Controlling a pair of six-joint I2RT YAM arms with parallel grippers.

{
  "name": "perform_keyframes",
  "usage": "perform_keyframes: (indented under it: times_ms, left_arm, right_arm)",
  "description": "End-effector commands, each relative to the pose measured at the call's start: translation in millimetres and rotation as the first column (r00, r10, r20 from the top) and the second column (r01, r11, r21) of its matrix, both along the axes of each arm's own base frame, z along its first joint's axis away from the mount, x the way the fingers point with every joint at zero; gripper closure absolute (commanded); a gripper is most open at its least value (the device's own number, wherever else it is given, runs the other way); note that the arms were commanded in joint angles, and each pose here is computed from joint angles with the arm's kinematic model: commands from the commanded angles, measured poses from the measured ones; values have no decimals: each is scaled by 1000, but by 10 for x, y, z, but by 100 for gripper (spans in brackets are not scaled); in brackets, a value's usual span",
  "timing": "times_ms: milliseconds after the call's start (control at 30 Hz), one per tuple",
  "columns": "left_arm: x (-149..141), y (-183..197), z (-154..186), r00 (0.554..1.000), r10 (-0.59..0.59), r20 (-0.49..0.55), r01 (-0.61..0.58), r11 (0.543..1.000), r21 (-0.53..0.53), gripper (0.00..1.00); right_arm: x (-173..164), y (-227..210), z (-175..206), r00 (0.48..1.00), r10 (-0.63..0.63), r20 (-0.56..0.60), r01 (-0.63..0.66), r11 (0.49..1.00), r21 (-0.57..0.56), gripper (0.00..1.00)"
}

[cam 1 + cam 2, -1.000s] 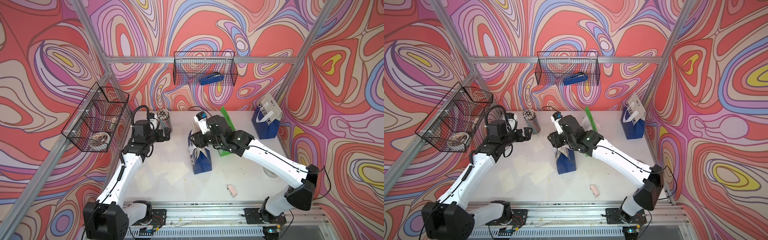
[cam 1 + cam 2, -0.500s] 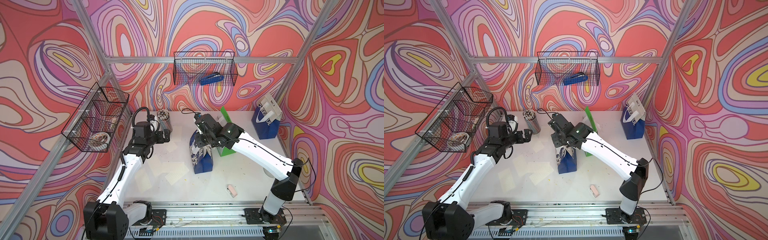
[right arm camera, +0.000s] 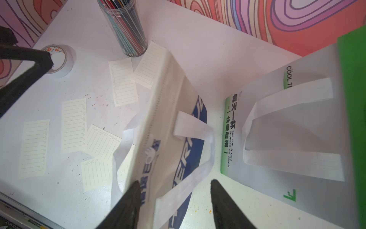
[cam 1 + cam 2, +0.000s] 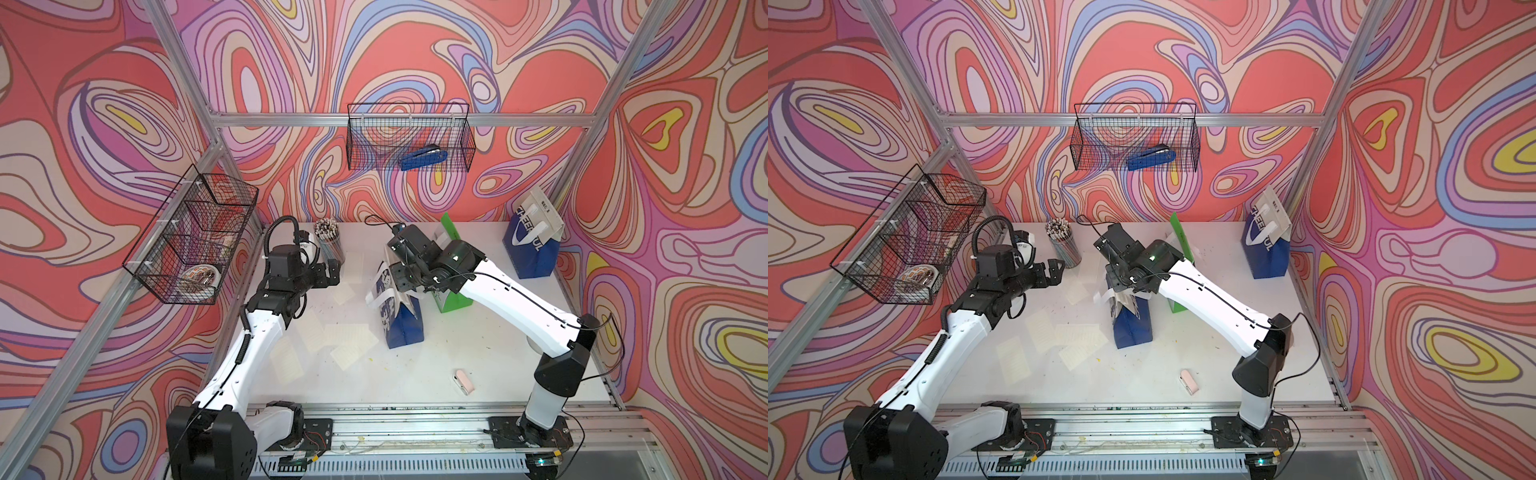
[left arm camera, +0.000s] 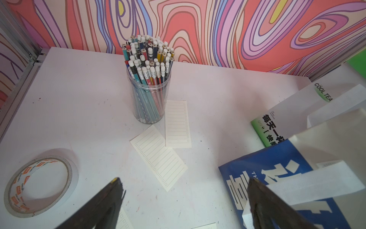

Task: Staple the receipts to the bags
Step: Adjust the takeout bag at the center of the board.

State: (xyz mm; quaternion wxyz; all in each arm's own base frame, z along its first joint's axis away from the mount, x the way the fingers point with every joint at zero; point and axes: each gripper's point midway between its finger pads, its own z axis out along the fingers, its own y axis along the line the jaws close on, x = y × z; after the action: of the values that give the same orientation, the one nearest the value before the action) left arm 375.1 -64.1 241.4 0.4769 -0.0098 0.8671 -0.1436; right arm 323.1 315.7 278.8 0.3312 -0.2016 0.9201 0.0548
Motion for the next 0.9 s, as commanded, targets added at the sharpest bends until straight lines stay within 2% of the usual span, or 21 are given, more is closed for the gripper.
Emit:
perform_keyframes:
  times_ms: [0, 167, 467, 667, 800, 833, 867]
  left_arm:
    - [-19, -19, 69, 1000, -9, 26, 10, 1000, -11, 0]
    - [-20, -8, 51, 1000, 1, 29, 0, 1000, -14, 0]
    - [-32, -25, 46, 1000, -3, 23, 4, 1000, -25, 0]
    - [-21, -49, 35, 1000, -8, 20, 8, 999, -45, 1]
    - [-28, -30, 6, 1000, 4, 15, -3, 999, -43, 1]
    - [-23, -37, 23, 1000, 1, 21, 0, 999, -45, 1]
    - [-18, -50, 41, 1000, -7, 24, 8, 999, -47, 1]
  right_arm:
    - [-64, 138, -33, 999, 29, -44, -26, 997, 73, 41]
    - [-121, 363, -85, 992, 59, -112, -39, 983, 177, 37]
    - [-12, 376, 339, 999, 52, 3, -52, 972, 230, 36]
    - [9, 388, -91, 998, 17, -68, -5, 983, 182, 38]
    - [101, 153, -154, 998, -64, -24, 66, 995, 69, 43]
    - [103, 128, -146, 998, -59, -14, 60, 997, 49, 45]
    - [107, 103, -138, 999, -51, -4, 52, 998, 31, 52]
